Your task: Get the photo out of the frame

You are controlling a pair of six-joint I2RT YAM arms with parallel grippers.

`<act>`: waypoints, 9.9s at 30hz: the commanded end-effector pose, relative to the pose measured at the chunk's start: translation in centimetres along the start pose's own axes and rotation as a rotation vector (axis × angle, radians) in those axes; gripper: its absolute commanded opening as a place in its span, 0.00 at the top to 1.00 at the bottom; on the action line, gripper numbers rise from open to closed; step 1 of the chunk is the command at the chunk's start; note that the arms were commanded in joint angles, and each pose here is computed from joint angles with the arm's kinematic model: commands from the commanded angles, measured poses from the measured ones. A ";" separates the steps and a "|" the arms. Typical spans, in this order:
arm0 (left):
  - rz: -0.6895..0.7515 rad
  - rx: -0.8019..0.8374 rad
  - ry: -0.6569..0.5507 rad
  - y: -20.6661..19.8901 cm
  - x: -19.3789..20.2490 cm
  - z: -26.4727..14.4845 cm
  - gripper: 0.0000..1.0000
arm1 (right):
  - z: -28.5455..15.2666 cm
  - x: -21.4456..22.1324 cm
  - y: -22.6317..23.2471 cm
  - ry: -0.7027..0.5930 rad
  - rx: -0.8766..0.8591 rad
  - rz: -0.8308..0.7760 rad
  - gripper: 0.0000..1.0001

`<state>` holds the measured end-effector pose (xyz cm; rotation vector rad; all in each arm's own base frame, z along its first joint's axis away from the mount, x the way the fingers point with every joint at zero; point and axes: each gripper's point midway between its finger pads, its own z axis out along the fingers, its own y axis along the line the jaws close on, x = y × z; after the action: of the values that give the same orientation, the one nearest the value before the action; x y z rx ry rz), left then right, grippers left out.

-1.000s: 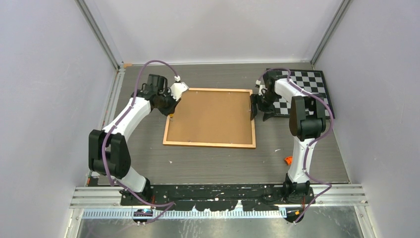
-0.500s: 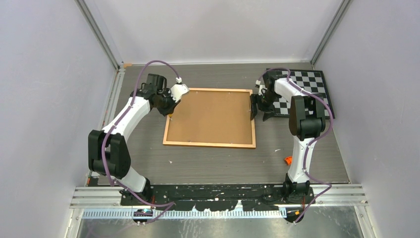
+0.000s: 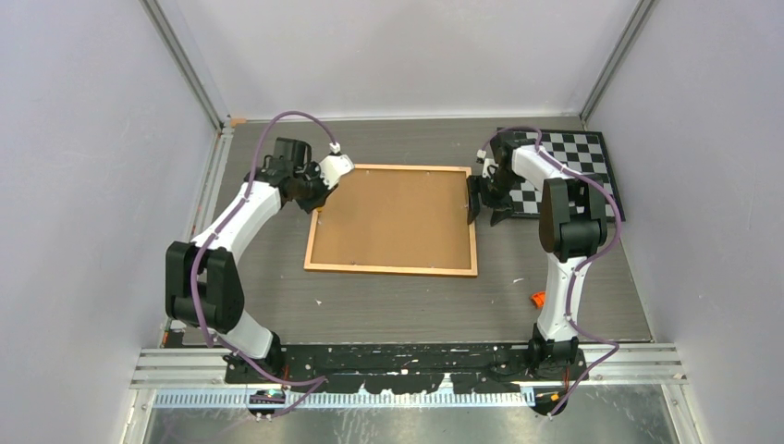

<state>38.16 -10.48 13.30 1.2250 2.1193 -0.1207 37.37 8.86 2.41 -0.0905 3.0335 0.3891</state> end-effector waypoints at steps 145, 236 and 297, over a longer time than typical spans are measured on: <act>-0.098 0.138 -0.182 -1.9 -3.7 -0.9 1.00 | 0.5 -1.5 -0.1 -0.020 0.044 -0.064 0.30; -0.815 -0.282 -0.200 7.4 -0.8 -6.4 1.00 | -4.4 -3.0 11.9 -0.251 -0.159 -0.124 0.18; -0.095 0.117 -0.163 -6.9 -4.8 -0.4 1.00 | -4.1 -0.8 7.8 -0.088 -0.185 -0.099 0.26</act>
<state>32.77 -17.75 14.55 1.1185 2.0928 -0.4519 38.48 14.57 7.16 -0.2150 2.8841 0.6028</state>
